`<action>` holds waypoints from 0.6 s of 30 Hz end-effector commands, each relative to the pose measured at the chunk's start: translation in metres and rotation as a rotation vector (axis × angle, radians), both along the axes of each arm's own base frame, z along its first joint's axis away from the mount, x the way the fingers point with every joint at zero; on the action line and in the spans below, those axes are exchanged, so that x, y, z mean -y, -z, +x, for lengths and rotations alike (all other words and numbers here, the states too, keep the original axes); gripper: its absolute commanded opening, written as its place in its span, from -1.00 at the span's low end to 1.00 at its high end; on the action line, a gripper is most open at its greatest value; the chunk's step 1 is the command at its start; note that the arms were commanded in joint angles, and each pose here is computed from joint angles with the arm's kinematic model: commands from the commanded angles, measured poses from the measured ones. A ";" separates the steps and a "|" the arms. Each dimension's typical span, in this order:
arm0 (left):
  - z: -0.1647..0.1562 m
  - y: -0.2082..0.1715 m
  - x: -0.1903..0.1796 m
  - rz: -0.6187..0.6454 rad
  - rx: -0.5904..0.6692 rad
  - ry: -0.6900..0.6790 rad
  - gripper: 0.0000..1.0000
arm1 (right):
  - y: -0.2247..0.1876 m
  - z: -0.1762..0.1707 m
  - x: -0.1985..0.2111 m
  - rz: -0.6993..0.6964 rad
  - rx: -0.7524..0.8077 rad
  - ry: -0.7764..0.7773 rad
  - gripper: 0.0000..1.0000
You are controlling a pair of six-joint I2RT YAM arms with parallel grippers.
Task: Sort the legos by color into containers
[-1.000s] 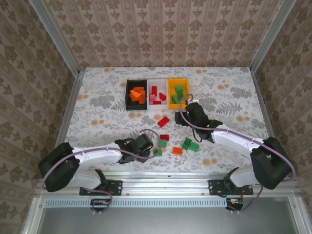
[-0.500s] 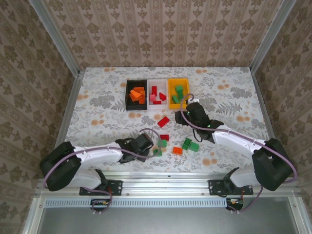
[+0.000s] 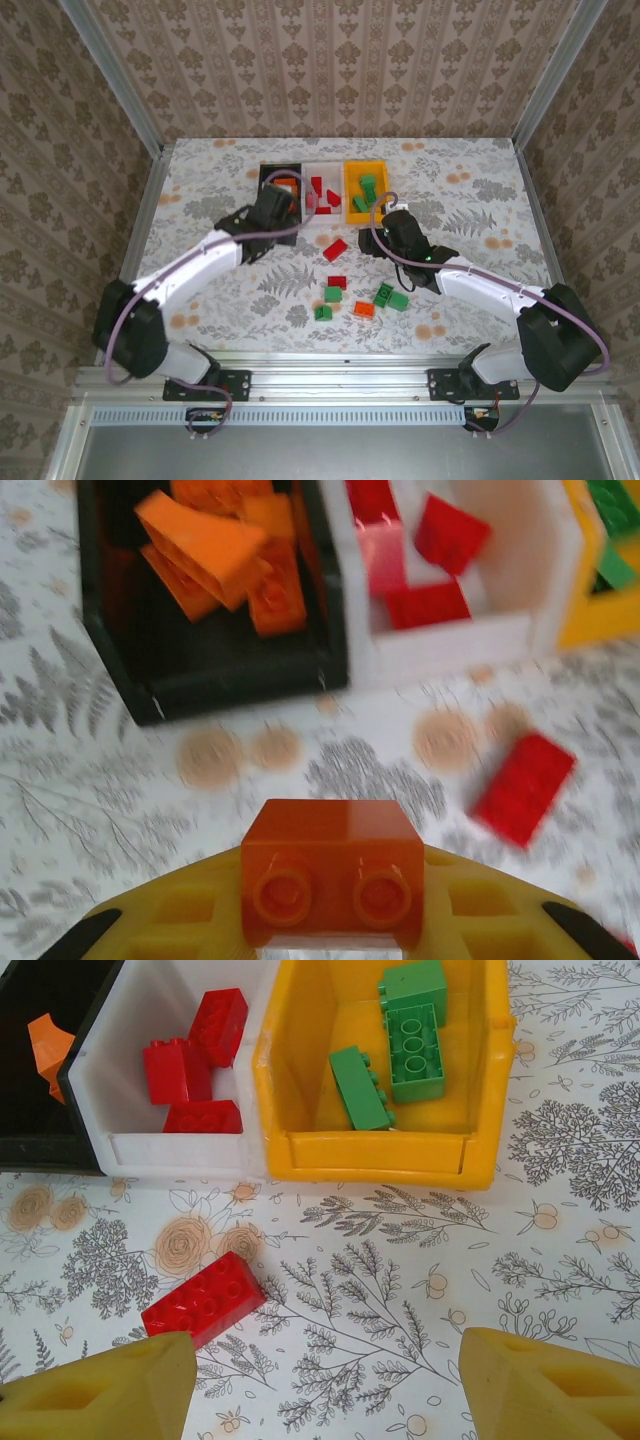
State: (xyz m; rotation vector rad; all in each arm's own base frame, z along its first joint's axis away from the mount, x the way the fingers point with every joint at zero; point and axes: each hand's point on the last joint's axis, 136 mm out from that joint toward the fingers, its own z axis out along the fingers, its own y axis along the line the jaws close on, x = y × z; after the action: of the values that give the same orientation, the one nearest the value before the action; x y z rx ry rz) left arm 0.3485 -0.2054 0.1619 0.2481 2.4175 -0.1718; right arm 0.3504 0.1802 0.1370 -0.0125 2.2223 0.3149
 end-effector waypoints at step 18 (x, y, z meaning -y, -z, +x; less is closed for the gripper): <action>0.162 0.045 -0.007 -0.002 -0.118 -0.028 -0.36 | 0.001 0.002 0.002 -0.002 0.001 0.013 0.43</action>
State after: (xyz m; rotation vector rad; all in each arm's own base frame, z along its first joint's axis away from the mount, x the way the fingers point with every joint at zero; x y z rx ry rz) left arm 0.5112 -0.1929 0.1172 0.1705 2.5188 -0.1367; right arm 0.3504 0.1801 0.1368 -0.0128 2.2229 0.3139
